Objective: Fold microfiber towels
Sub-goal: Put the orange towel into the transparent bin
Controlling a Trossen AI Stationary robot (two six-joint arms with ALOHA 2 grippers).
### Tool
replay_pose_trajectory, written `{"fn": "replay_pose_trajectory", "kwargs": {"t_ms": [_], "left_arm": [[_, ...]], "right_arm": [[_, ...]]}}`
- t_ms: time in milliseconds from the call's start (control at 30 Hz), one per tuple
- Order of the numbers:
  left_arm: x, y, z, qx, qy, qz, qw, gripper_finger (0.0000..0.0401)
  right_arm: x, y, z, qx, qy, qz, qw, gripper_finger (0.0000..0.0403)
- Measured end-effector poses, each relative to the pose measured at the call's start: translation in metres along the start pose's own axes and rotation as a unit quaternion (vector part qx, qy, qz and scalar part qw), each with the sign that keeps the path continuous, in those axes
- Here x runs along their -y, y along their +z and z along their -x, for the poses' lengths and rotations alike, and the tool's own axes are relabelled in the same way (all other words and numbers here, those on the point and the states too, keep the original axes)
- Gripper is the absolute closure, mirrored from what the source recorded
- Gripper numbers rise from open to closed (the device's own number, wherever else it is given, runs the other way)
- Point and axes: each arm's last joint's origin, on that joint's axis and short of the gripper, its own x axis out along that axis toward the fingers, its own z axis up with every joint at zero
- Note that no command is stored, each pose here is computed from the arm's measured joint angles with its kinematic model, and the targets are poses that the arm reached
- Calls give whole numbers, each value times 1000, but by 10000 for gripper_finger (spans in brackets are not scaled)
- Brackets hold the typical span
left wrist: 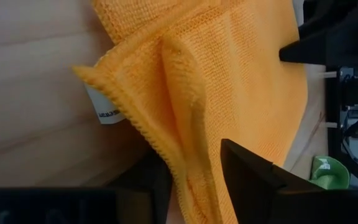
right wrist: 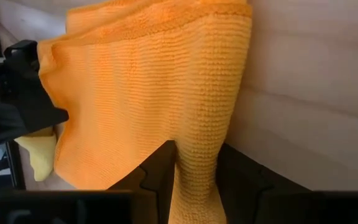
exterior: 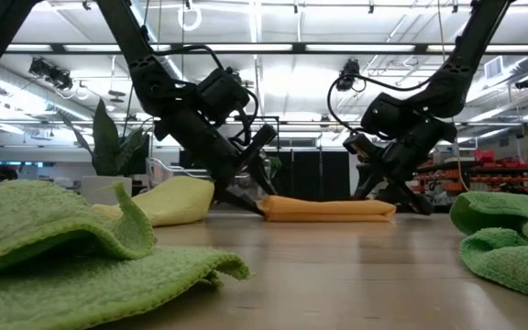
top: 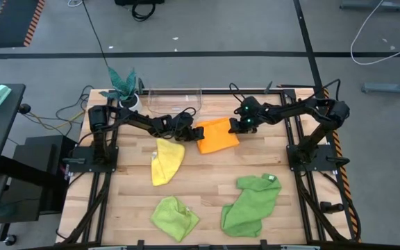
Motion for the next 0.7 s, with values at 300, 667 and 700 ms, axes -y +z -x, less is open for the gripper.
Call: {"fn": "replay_pose_trajectory", "kwargs": {"t_ms": [300, 667, 700], "left_arm": [[2, -4, -1, 13, 5, -10, 1000, 339], [6, -13, -2, 25, 8, -22, 999, 385], [7, -14, -2, 25, 7, -23, 999, 388]], "right_arm": [[-3, -3, -2, 1, -4, 3, 1000, 288], [-8, -12, -8, 5, -21, 20, 1000, 367], [-9, -13, -9, 4, -22, 21, 1000, 379]]}}
